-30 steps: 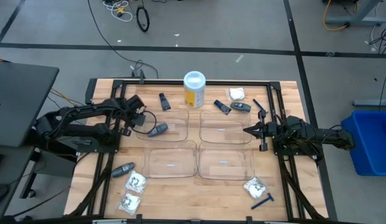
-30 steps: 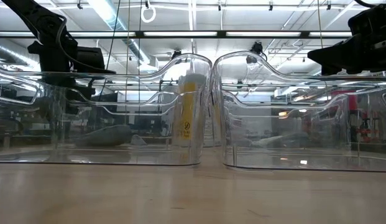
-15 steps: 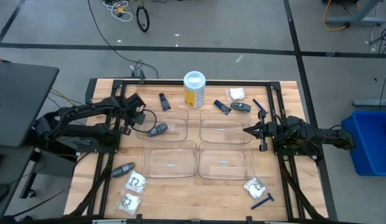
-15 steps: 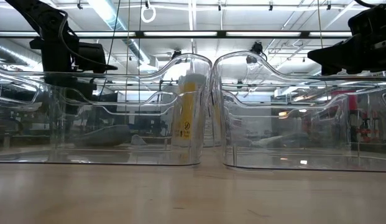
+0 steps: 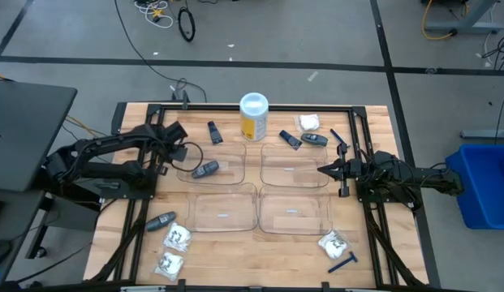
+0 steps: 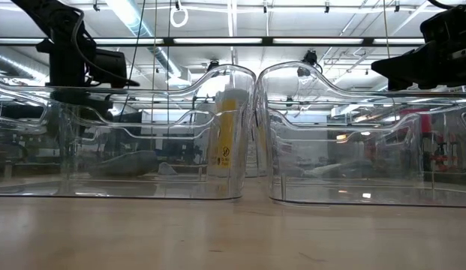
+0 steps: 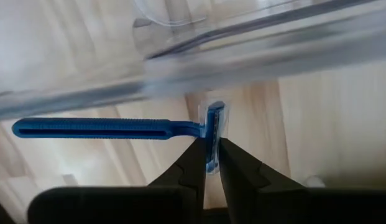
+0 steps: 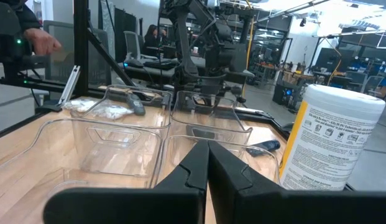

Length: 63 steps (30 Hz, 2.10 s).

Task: Pick & Place Travel size toiletries
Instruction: Put the left blue shaver into the bottom left transparent bin

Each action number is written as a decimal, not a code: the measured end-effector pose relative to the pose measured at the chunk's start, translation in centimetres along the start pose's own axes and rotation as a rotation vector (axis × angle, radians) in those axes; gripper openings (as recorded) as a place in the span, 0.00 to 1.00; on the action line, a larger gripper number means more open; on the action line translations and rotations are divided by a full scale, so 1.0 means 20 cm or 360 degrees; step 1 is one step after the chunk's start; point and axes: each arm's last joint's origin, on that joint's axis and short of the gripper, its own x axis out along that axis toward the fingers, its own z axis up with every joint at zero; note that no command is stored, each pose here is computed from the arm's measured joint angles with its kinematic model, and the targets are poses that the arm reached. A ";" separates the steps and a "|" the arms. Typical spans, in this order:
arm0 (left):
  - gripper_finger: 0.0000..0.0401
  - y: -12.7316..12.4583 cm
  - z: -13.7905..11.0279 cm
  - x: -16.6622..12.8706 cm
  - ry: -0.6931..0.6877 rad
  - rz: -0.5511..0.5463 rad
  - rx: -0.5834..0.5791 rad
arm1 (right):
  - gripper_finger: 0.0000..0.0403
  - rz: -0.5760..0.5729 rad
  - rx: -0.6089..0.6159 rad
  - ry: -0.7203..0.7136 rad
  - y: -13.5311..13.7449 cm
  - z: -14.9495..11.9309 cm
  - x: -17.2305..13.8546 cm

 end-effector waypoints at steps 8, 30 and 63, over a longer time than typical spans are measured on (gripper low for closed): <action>0.11 0.01 0.00 -0.06 0.0016 0.0034 -0.0033 | 0.03 0.0000 0.0000 0.0000 0.00 0.00 0.00; 0.11 -0.01 -0.07 -0.23 0.0051 0.0203 -0.0105 | 0.03 0.0000 0.0000 0.0000 0.00 0.00 0.00; 0.11 0.06 -0.05 -0.55 -0.0379 0.0263 -0.0374 | 0.03 0.0000 0.0000 0.0000 0.00 0.00 0.00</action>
